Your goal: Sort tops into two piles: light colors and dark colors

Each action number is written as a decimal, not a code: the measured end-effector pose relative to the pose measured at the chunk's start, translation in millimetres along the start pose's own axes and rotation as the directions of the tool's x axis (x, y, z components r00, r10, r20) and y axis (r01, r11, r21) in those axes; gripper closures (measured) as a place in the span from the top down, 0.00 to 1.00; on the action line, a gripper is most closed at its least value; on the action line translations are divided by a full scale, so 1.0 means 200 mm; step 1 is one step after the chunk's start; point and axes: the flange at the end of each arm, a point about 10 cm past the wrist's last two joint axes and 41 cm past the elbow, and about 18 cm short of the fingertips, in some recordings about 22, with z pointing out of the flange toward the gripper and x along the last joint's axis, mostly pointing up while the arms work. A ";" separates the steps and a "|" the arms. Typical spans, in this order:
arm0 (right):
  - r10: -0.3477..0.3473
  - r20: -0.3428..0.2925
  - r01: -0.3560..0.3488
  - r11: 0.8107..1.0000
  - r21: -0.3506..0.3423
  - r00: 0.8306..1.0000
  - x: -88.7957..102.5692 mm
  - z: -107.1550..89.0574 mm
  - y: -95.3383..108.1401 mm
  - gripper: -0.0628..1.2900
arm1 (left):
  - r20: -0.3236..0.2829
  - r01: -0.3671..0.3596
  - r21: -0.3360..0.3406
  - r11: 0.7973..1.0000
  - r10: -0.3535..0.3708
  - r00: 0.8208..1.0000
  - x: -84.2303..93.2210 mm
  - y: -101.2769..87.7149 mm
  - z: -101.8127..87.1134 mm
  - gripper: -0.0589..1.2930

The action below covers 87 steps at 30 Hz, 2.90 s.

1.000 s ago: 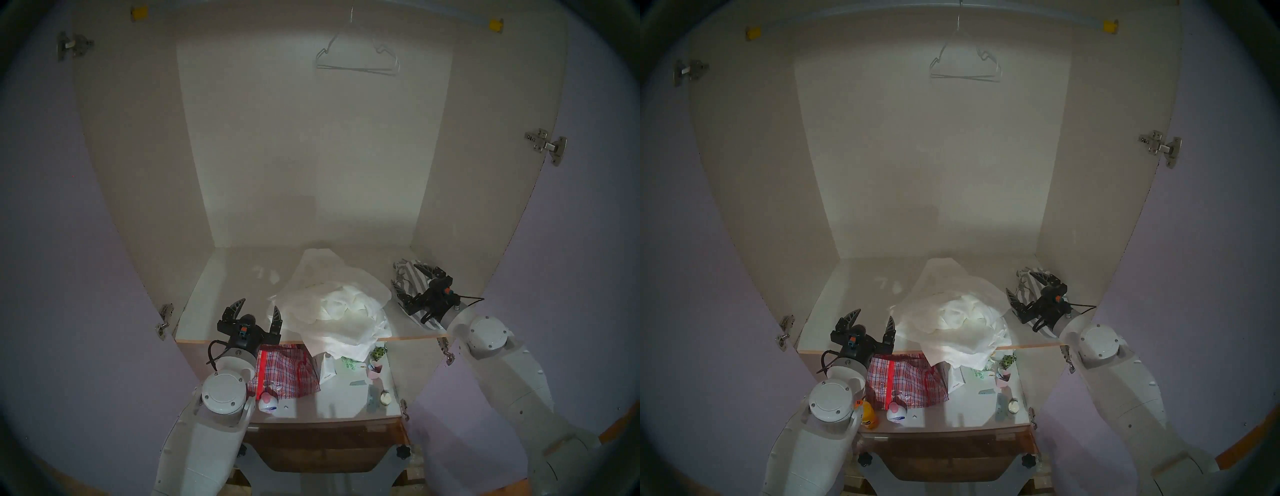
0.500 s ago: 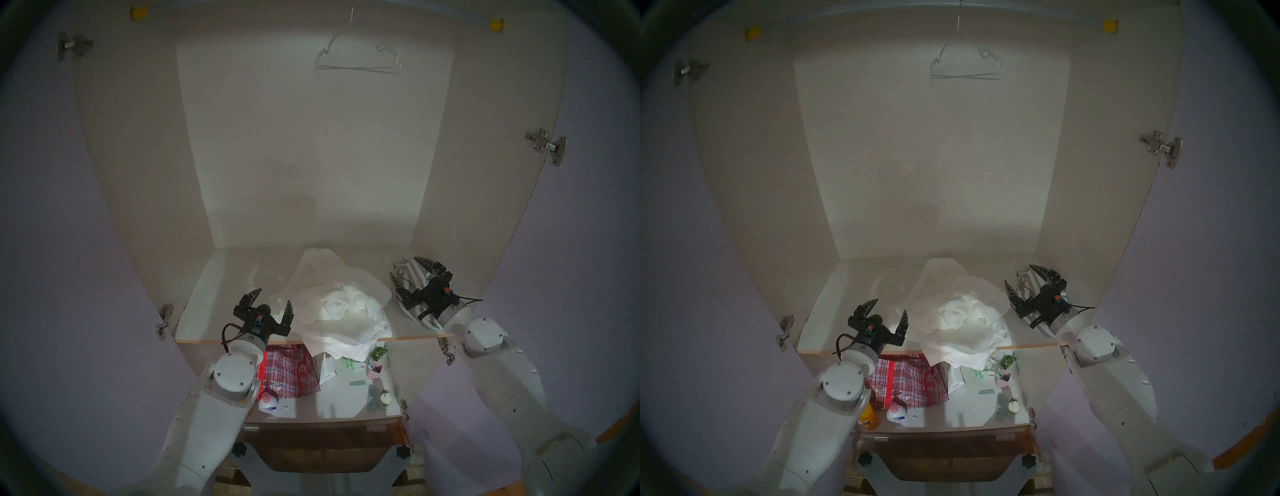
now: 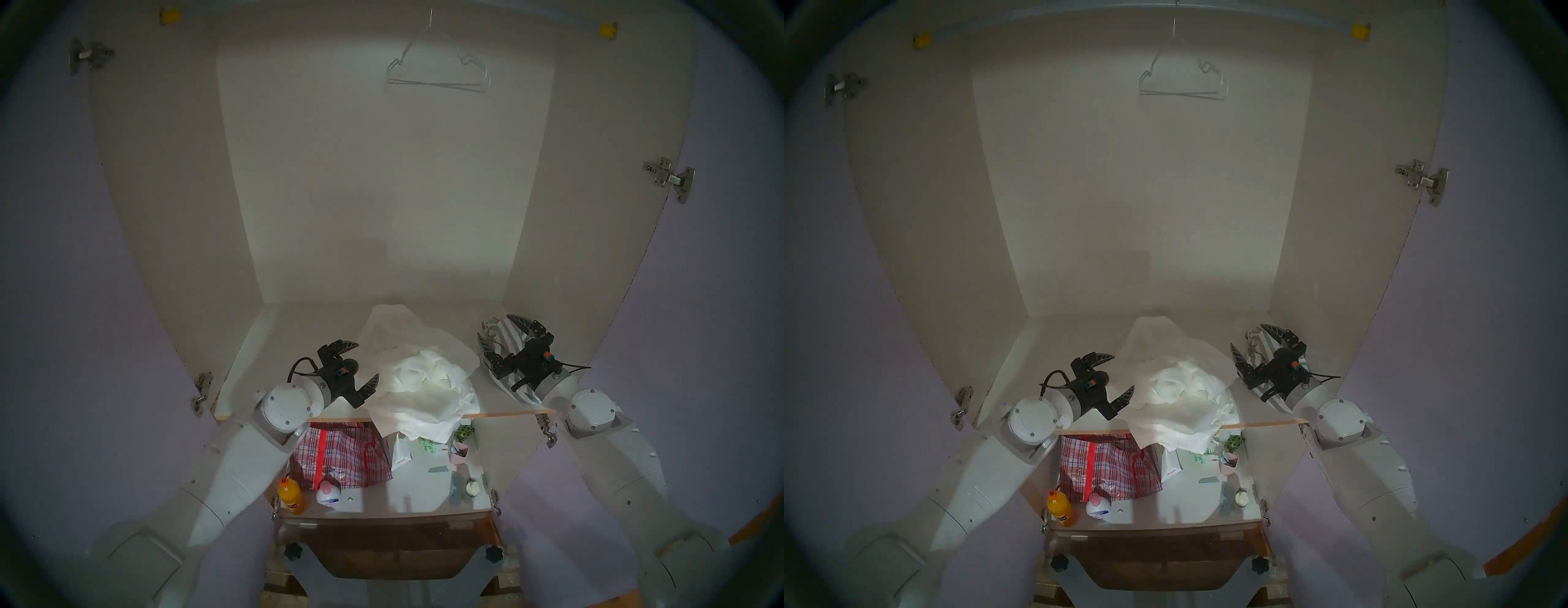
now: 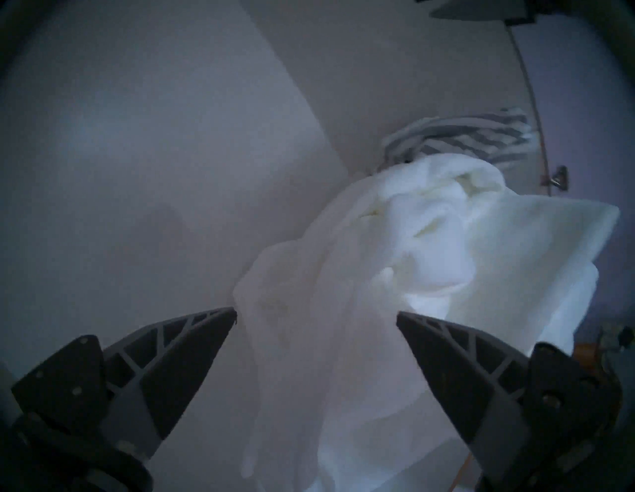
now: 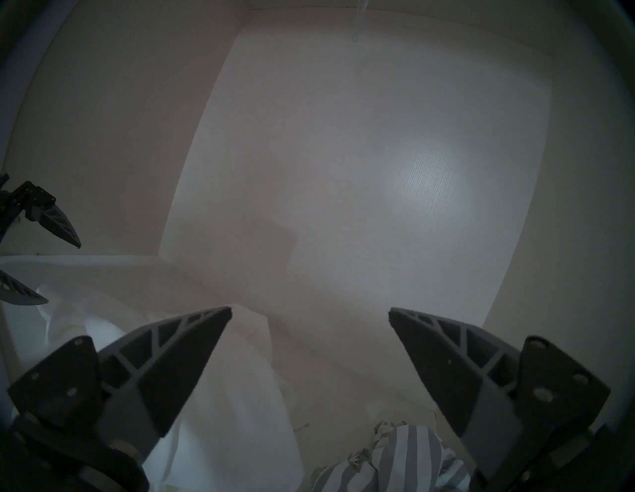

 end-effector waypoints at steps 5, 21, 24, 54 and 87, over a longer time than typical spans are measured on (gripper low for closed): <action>0.001 0.000 -0.001 1.000 -0.001 1.000 0.00 0.00 0.00 0.97 | 0.032 -0.036 -0.216 0.976 0.044 0.999 -0.01 0.05 0.09 0.98; 0.003 0.001 -0.003 1.000 -0.002 1.000 0.00 0.00 0.00 0.97 | 0.009 -0.150 -0.263 0.953 0.158 0.987 0.11 -0.05 0.39 0.98; 0.003 0.001 -0.003 1.000 -0.002 1.000 0.00 0.00 0.00 0.97 | -0.033 -0.202 -0.289 0.936 0.201 0.979 0.15 -0.13 0.32 0.98; 0.003 -0.001 -0.003 1.000 -0.003 1.000 0.00 0.00 0.00 0.97 | 0.081 -0.198 -0.290 0.936 0.230 0.970 0.09 0.01 0.27 0.98; 0.005 -0.001 -0.005 1.000 -0.004 1.000 0.00 0.00 0.00 0.97 | 0.043 -0.205 -0.059 0.977 0.207 0.977 0.26 -0.10 0.33 0.98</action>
